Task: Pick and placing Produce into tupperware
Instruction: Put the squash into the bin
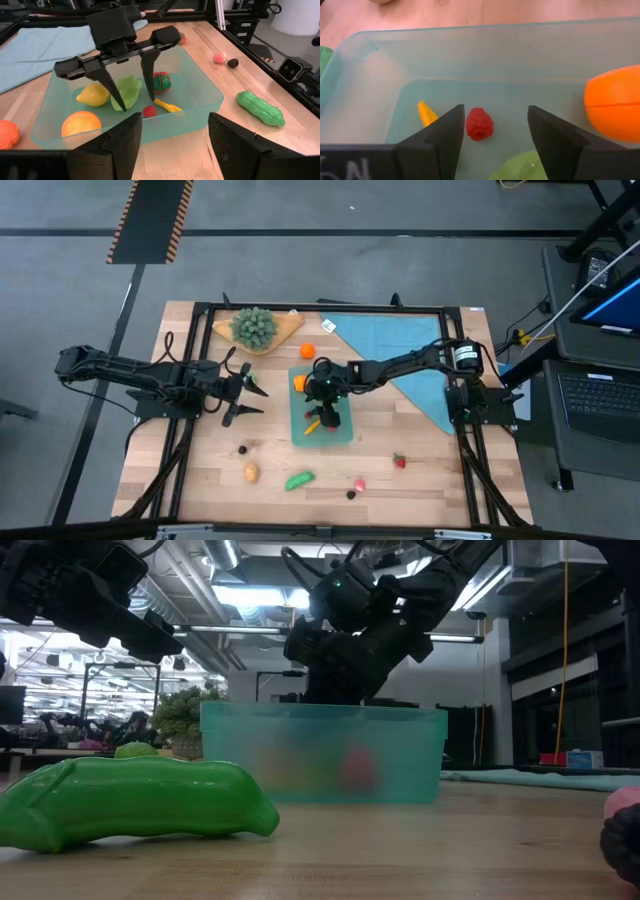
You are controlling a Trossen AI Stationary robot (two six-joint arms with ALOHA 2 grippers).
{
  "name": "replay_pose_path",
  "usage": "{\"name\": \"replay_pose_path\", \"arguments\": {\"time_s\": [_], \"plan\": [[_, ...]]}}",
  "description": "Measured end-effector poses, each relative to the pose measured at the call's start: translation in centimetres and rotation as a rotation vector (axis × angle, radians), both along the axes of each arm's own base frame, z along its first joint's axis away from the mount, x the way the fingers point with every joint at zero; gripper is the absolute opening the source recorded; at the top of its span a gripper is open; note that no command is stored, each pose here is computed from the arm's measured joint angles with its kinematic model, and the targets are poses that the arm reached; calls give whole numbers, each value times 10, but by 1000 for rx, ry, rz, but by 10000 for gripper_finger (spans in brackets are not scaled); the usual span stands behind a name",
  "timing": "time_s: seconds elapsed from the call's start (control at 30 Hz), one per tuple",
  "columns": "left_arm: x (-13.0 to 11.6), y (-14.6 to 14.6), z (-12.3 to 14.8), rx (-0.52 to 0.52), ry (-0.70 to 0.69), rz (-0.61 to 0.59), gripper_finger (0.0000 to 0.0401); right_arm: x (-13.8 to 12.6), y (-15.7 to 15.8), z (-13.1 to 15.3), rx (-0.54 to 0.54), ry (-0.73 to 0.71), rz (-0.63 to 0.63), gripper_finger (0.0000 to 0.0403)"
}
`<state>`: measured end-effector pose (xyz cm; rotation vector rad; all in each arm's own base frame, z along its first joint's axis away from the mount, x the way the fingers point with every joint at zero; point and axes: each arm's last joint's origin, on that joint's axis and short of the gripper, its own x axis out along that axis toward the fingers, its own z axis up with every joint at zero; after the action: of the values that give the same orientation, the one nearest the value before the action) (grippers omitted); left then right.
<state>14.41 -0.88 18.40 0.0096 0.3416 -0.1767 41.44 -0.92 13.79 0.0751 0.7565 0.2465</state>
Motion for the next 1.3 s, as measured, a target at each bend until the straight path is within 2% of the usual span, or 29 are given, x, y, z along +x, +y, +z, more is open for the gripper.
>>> {"name": "replay_pose_path", "arguments": {"time_s": [0.27,0.53,0.8,0.9,1.13,1.3], "plan": [[0,0,0,0,0,0,220,0,-1,0,30,14,-31,221],[0,0,0,0,0,0,220,-1,-1,6,-25,-14,21,221],[0,0,0,0,0,0,220,-15,0,64,-87,-161,73,221],[0,0,0,0,-1,0,220,-29,-1,79,-94,-249,96,221],[0,0,1,0,-7,-1,220,-84,-5,68,-48,-367,55,221],[0,0,1,4,-9,-3,220,-128,-3,76,-49,-514,44,221]]}}
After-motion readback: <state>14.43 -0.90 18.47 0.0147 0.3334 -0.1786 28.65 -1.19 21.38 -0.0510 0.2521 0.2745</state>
